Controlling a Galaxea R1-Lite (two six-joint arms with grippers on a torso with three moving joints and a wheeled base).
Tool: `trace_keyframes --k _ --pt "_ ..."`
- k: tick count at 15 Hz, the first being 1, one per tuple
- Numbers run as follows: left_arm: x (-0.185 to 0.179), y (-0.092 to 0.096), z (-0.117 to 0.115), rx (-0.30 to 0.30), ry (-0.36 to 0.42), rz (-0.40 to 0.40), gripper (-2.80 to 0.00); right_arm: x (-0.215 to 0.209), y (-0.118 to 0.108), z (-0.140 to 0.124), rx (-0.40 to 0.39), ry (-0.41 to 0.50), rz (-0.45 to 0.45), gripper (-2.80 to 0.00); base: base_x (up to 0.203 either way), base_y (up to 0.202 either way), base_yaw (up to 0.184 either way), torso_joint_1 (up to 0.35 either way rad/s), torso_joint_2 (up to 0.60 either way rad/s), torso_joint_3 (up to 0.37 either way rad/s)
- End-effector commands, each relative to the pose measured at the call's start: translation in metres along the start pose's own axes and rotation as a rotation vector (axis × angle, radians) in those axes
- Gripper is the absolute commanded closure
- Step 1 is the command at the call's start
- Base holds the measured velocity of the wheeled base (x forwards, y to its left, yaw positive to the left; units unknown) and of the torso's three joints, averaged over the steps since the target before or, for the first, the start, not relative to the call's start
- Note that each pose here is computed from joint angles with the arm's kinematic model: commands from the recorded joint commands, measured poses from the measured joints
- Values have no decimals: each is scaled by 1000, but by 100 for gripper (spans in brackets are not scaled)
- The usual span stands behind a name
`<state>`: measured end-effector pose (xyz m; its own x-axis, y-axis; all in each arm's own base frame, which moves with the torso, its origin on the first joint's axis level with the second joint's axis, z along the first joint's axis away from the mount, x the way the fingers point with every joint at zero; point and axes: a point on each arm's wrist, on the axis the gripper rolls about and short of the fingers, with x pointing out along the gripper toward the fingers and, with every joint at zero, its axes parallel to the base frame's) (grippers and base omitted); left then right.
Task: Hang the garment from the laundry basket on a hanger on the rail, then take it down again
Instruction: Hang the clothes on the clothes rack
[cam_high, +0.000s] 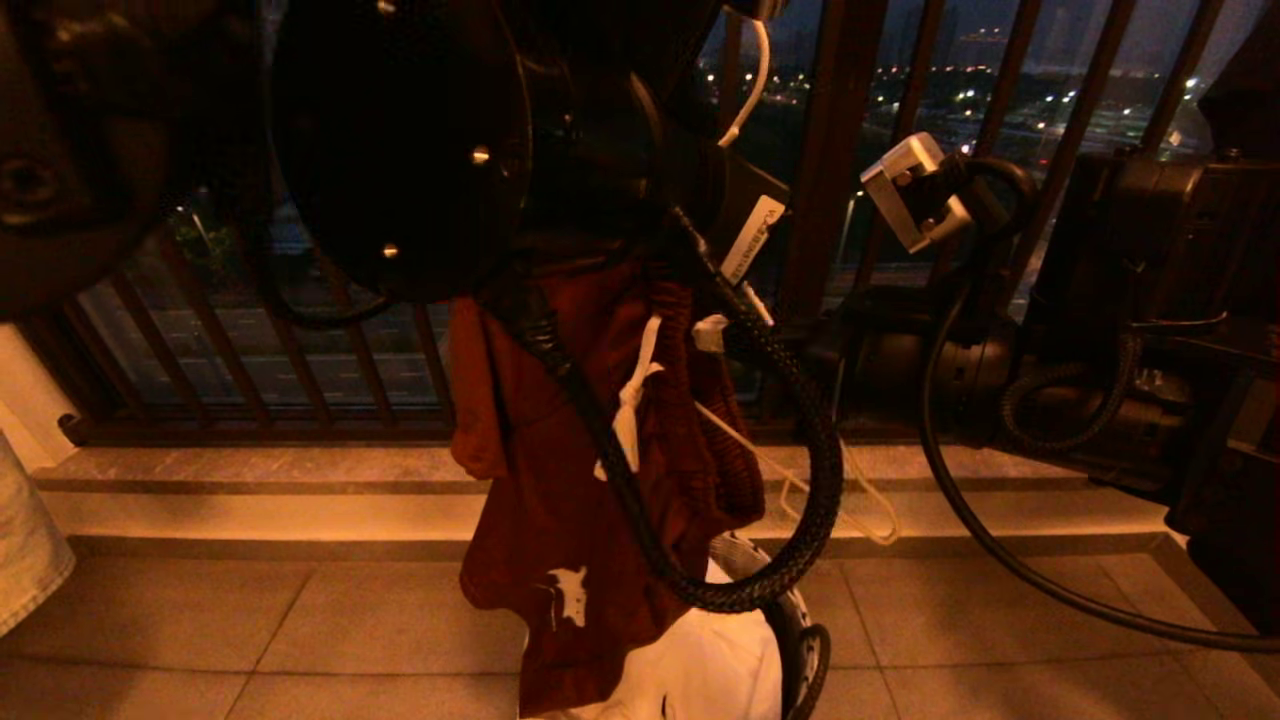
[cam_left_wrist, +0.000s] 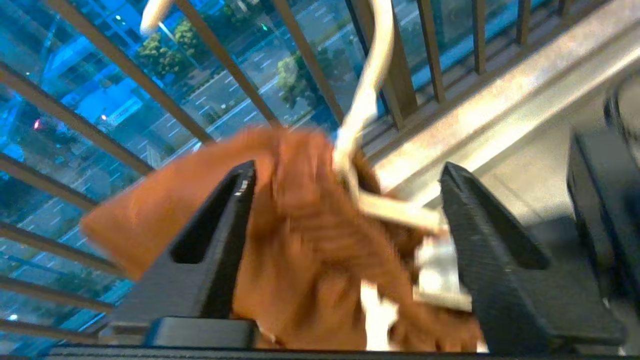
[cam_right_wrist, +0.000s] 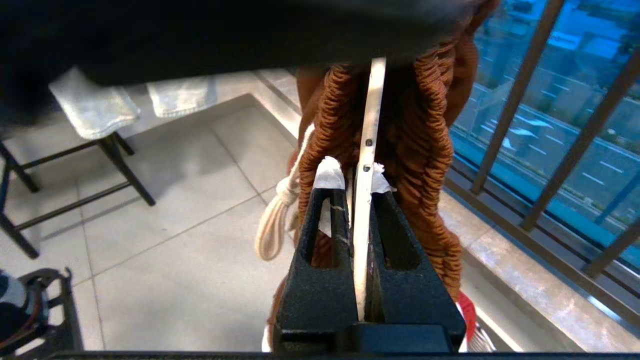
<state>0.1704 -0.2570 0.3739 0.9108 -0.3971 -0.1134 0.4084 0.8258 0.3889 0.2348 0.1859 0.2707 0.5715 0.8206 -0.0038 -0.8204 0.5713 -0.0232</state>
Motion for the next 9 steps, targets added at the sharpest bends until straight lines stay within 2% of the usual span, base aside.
trace_keyframes --k 1,7,9 --pt "-17 11 -2 -3 -5 6 -280 0 -2 1 -1 -4 -4 0 0 0 0 0 0 0" --pt "-68 47 -13 -31 -32 24 -280 -1 -5 4 -10 -33 -15 0 0 0 0 0 0 0" --pt "-72 63 -22 -32 -11 73 -280 -1 -5 4 -8 -33 -15 0 0 0 0 0 0 0"
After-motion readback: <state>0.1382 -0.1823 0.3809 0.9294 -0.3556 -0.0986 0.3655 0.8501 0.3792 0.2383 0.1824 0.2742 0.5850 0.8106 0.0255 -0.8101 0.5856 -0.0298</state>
